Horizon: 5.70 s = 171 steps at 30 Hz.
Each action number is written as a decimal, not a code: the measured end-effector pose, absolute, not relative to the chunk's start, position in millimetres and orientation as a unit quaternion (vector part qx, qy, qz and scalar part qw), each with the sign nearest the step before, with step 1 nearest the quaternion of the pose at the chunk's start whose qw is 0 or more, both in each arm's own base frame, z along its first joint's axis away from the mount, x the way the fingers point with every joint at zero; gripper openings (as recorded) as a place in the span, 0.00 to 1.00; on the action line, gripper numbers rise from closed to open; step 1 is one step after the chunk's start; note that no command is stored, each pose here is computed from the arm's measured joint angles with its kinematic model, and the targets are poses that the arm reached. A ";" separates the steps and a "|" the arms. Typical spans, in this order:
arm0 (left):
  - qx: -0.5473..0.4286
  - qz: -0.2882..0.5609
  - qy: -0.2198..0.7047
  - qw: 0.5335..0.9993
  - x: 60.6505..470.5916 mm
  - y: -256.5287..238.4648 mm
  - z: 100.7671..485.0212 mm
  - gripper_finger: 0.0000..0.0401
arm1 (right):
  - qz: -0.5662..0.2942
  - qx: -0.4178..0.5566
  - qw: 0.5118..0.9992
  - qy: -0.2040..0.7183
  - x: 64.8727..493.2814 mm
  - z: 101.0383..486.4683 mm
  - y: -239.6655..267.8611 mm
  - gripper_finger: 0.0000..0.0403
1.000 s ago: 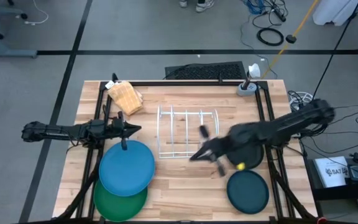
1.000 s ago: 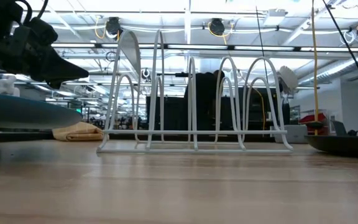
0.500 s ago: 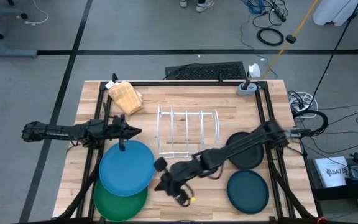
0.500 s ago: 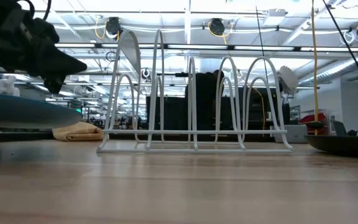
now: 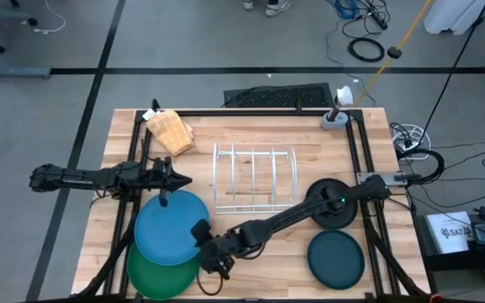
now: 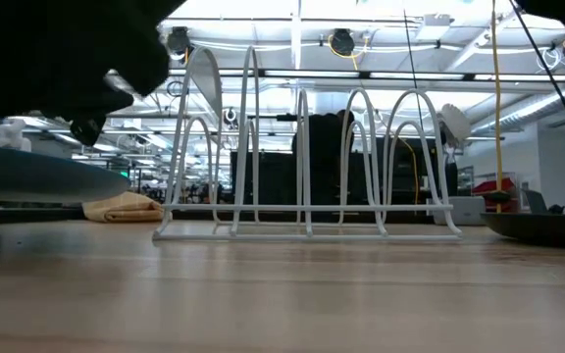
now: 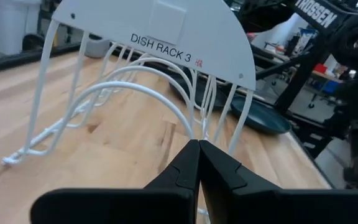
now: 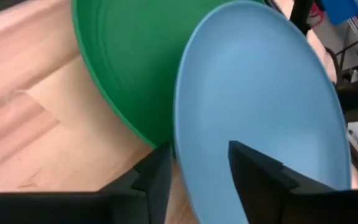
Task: Sort dishes
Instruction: Put the light blue plate in the dishwasher rack
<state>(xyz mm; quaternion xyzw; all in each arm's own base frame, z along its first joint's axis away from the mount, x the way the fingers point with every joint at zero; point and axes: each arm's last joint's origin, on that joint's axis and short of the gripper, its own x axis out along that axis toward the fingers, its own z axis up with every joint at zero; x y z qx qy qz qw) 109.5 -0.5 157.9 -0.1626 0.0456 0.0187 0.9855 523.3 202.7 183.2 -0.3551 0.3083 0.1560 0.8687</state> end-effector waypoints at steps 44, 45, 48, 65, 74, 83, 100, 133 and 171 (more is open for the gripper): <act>-0.102 -0.010 -0.205 0.973 101.5 -0.4 213.3 0.05 | 0.100 -0.421 0.856 0.282 494.2 264.2 216.7 0.01; -0.098 -0.025 -0.236 0.966 98.6 -1.0 219.3 0.05 | 0.099 -0.409 0.862 0.283 489.6 272.4 216.6 0.01; -0.085 -0.066 -0.319 0.942 89.2 -3.0 234.4 0.05 | 0.085 -0.364 0.884 0.280 476.5 297.6 215.3 0.00; -0.041 -0.233 -0.489 0.840 55.0 -10.8 260.5 0.32 | -0.136 -0.183 0.953 0.197 416.2 391.6 215.3 0.00; -0.028 -0.248 -0.474 0.844 56.8 -12.0 259.3 0.33 | -0.259 -0.094 0.957 0.091 394.1 428.6 223.7 0.00; -0.031 -0.247 -0.464 0.850 59.0 -12.0 258.1 0.33 | -0.351 -0.049 0.933 0.057 380.7 424.5 239.1 0.00; -0.036 -0.247 -0.462 0.851 59.4 -11.8 258.0 0.33 | -0.317 -0.082 0.938 0.110 374.2 414.1 234.3 0.00; -0.056 -0.241 -0.404 0.881 70.0 -11.7 251.2 0.33 | -0.159 -0.068 0.985 0.007 375.0 518.8 89.1 0.00; -0.073 -0.125 -0.344 0.928 84.4 -6.1 240.1 0.33 | -0.165 0.117 0.959 -0.200 283.9 341.1 81.9 0.00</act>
